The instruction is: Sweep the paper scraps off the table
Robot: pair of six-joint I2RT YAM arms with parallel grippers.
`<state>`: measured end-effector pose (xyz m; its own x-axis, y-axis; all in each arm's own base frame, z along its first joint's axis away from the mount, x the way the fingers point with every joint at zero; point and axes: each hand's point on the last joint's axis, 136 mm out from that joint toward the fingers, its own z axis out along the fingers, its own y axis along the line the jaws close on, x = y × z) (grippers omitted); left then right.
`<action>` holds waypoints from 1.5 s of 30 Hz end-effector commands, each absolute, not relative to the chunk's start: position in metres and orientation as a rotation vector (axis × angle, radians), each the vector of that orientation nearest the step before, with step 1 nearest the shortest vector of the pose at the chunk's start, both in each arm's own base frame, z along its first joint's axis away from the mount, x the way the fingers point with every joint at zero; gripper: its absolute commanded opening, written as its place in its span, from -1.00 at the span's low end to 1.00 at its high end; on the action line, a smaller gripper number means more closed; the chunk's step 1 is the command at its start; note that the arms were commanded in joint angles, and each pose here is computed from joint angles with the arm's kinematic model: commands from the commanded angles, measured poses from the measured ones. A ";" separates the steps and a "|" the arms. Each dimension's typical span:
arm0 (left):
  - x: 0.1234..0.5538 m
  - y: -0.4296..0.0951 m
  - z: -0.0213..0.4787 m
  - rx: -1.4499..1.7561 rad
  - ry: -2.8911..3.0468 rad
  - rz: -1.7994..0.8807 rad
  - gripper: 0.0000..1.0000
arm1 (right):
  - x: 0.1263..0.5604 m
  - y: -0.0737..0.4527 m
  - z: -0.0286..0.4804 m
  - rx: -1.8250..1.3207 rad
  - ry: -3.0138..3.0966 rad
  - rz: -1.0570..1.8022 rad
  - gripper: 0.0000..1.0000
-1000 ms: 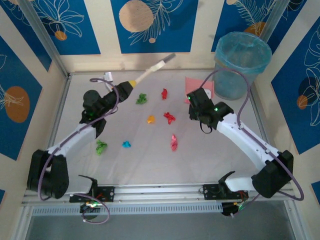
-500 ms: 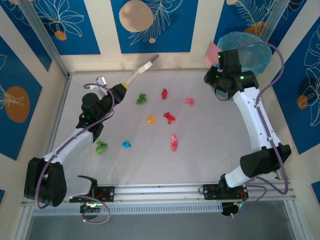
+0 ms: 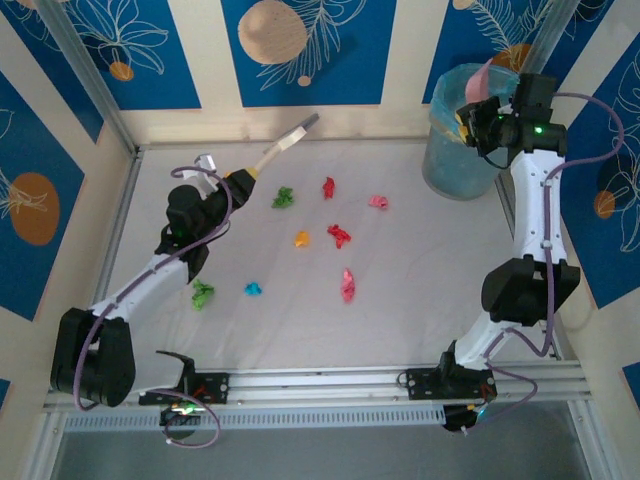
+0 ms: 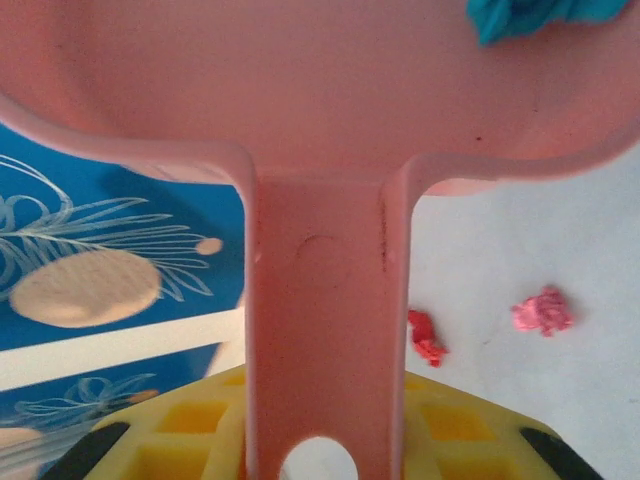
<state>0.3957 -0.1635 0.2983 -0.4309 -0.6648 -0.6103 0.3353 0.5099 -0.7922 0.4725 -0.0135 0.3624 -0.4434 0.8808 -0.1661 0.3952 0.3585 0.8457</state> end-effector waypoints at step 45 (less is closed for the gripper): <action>0.403 -0.180 0.314 -0.195 1.629 -1.175 -1.00 | 0.263 0.108 0.136 0.280 2.745 -0.063 -1.00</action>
<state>0.4020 -0.1717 0.2807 -0.4669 -0.6446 -0.6054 0.3182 0.5163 -0.7951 0.2657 0.1192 0.1479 -0.9161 0.2174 -0.3369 0.1889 0.9752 0.1155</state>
